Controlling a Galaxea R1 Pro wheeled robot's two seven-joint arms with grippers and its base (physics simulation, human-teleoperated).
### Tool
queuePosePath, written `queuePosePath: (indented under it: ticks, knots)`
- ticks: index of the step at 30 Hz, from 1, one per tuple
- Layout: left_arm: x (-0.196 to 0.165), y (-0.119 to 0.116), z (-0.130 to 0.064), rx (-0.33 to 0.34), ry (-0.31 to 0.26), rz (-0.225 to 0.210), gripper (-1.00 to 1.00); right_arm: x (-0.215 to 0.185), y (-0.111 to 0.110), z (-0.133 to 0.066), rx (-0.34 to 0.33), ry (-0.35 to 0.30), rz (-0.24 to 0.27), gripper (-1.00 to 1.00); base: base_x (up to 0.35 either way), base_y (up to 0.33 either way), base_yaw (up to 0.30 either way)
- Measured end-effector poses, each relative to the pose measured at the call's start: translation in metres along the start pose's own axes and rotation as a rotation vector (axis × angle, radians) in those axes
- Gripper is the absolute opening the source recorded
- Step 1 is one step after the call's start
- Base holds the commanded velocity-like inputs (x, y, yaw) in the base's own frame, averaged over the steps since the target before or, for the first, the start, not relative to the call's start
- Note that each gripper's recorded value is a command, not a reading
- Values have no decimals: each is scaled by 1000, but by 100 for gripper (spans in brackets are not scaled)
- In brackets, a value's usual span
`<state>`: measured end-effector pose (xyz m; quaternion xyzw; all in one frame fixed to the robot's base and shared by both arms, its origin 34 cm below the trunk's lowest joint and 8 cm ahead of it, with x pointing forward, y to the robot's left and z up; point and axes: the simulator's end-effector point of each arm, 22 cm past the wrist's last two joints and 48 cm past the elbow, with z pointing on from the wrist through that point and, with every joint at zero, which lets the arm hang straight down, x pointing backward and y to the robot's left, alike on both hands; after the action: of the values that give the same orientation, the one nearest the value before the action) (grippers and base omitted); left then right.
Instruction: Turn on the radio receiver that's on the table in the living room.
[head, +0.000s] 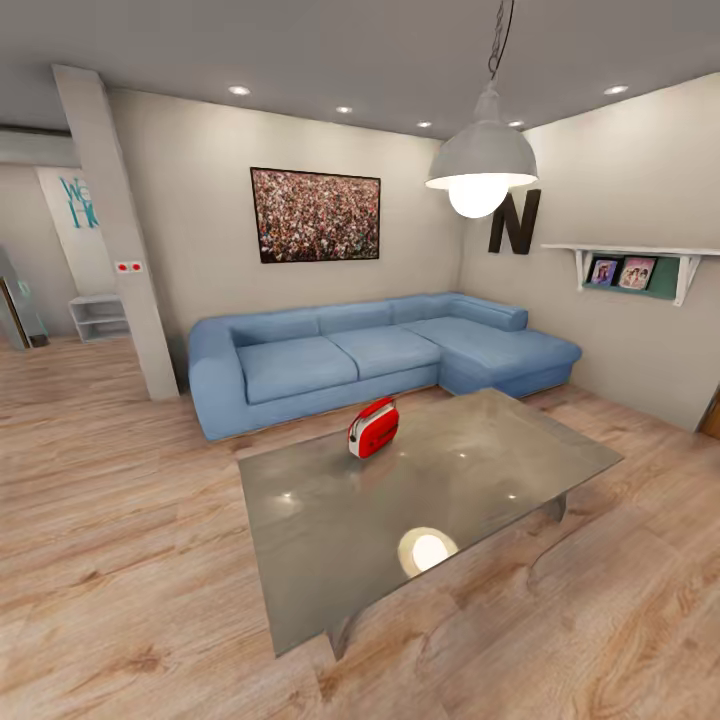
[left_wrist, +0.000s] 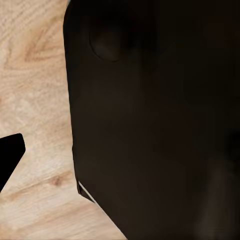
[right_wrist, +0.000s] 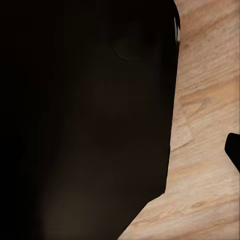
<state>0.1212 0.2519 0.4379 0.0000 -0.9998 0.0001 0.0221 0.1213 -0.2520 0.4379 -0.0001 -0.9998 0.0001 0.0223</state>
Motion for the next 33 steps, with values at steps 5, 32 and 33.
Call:
queuePosePath:
  ticks: [5, 32, 33]
  knots:
    - [19, -22, -1, 29, 19, -1, 100, -27, 21, -1, -25, -39, 0, 100, 0, 0, 0]
    - [36, -64, -3, 83, 40, -4, 100, -54, 50, -3, -60, -74, -8, 100, 0, 0, 0]
    - [36, -65, -4, 84, 40, -4, 100, -54, 50, -3, -60, -74, -7, 100, 0, 0, 0]
